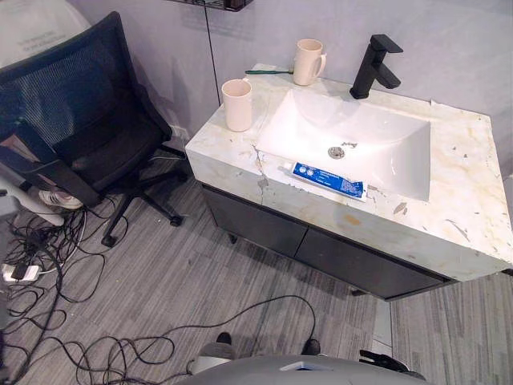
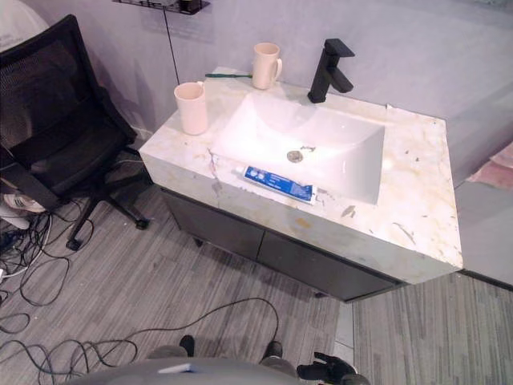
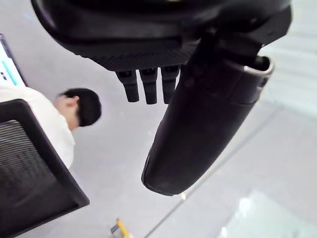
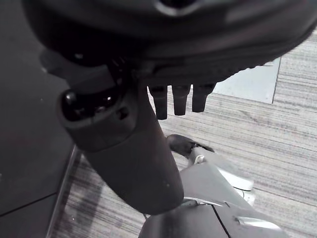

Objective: Organize the bathroom.

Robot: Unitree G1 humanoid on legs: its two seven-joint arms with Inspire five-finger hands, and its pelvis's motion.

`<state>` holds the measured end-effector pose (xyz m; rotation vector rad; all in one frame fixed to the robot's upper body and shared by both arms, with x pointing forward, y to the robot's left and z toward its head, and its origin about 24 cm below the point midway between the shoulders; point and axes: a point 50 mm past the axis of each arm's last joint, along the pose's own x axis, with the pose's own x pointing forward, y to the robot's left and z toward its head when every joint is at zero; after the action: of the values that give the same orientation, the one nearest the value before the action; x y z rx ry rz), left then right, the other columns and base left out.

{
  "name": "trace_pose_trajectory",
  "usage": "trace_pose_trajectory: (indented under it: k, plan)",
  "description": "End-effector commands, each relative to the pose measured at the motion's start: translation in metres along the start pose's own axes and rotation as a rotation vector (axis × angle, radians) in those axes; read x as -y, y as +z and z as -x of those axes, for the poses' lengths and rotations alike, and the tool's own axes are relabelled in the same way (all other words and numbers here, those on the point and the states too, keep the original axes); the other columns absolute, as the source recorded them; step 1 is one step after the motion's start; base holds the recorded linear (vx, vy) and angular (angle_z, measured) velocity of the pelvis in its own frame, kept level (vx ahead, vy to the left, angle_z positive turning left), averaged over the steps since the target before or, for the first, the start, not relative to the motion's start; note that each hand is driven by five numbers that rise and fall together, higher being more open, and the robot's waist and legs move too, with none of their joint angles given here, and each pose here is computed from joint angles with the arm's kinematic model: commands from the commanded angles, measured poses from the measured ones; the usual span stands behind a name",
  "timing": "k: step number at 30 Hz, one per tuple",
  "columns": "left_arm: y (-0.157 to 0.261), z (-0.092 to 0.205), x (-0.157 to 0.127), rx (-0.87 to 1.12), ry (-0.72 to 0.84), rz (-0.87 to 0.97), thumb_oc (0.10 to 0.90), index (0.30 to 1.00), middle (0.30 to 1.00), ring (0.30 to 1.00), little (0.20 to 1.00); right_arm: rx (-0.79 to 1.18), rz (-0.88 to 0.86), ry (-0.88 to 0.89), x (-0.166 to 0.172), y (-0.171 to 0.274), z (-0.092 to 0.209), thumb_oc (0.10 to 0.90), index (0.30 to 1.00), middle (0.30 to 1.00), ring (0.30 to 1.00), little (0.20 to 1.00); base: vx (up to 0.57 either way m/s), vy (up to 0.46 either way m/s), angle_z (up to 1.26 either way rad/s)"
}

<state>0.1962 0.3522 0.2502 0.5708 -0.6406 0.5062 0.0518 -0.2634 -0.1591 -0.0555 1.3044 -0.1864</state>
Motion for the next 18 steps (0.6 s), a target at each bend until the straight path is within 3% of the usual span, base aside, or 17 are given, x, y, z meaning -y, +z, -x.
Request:
trace_pose_trajectory:
  k: [1,4,9,15,18]
  plan:
    - [0.042,-0.025,-0.006,0.200,-0.169,-0.102,0.800,0.900,0.900,0.900,0.900,-0.002,0.055,0.024,-0.001,0.010,-0.002,0.800,0.900,0.900,0.900,0.900,-0.03,0.015,-0.03]
    - [0.063,-0.052,0.008,0.214,-0.443,-0.103,0.800,0.900,0.900,0.900,0.900,-0.018,0.115,0.036,0.000,0.014,-0.002,0.800,0.900,0.900,0.900,0.900,-0.05,0.018,-0.06]
    - [0.081,-0.086,0.015,0.240,-0.577,-0.153,0.800,0.900,0.900,0.900,0.900,-0.038,0.193,0.048,0.003,0.017,-0.002,0.800,0.900,0.900,0.900,0.900,-0.01,0.020,-0.11]
    - [0.088,-0.103,0.025,0.238,-0.716,-0.149,0.800,0.900,0.900,0.900,0.900,-0.070,0.235,0.043,0.008,0.017,-0.001,0.800,0.900,0.900,0.900,0.900,0.00,0.031,-0.16]
    - [0.094,-0.115,0.048,0.201,-0.881,-0.064,0.800,0.900,0.900,0.900,0.900,-0.105,0.258,0.025,0.016,0.018,0.000,0.800,0.900,0.900,0.900,0.900,-0.01,0.041,-0.04]
